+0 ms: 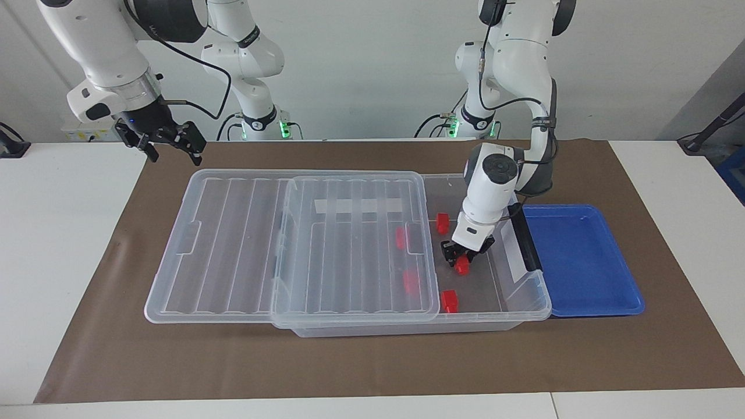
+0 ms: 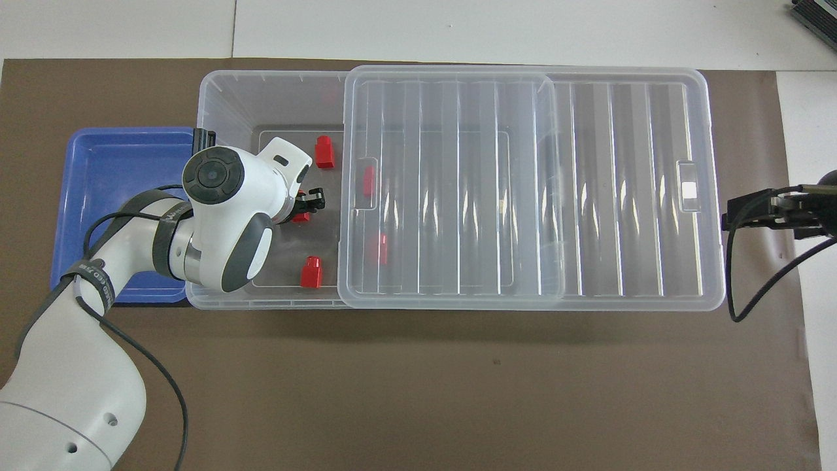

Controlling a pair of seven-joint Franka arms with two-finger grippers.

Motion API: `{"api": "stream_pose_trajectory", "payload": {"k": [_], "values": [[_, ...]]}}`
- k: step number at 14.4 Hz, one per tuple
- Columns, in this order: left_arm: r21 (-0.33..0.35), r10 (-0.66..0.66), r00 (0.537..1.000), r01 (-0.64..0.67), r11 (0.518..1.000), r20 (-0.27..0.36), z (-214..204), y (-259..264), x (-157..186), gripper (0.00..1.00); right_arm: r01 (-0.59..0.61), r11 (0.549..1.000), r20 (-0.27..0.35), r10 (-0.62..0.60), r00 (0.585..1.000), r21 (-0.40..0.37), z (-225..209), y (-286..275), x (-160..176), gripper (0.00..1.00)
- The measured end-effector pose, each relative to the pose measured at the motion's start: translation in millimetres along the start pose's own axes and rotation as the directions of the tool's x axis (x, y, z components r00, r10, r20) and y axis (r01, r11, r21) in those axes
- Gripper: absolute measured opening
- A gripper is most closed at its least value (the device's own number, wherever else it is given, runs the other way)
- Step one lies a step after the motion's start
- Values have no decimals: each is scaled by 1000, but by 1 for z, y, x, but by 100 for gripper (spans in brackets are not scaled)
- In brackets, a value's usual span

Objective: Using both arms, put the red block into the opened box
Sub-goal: 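Lower the red block into the open box and open the left gripper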

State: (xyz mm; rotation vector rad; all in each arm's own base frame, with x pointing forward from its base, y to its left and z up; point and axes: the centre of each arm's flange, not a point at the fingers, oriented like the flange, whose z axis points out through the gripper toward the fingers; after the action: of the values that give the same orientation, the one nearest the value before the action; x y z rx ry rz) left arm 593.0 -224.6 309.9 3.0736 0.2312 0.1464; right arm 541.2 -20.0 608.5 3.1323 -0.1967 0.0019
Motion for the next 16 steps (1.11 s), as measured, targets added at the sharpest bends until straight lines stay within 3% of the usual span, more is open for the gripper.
{"api": "stream_pose_trajectory", "payload": {"k": [1, 3, 8, 10, 14, 16], "values": [[0, -4, 1000, 4, 1000, 0, 0, 0, 0, 74, 18, 1000, -8, -18, 1000, 1, 0, 0, 1, 95], [4, -22, 1000, 22, 1000, 5, 1, -1, 0, 98, 31, 1000, -12, -31, 999, 1, 0, 1, 1, 74], [28, -92, 995, 91, 995, 26, -25, -5, 0, 100, 20, 1000, -13, -20, 1000, 1, 0, 10, 2, 18], [43, -109, 993, 108, 993, 35, -50, -10, -1, 100, 17, 1000, -14, -17, 1000, 1, 1, 15, 3, 1], [91, -146, 987, 140, 986, 69, -111, -16, -2, 100, 24, 1000, -60, -24, 998, 0, 3, 38, 10, 1], [139, -133, 990, 124, 982, 54, -139, -22, 0, 100, 35, 999, -95, -35, 995, -4, 8, 52, 16, 1]]}}
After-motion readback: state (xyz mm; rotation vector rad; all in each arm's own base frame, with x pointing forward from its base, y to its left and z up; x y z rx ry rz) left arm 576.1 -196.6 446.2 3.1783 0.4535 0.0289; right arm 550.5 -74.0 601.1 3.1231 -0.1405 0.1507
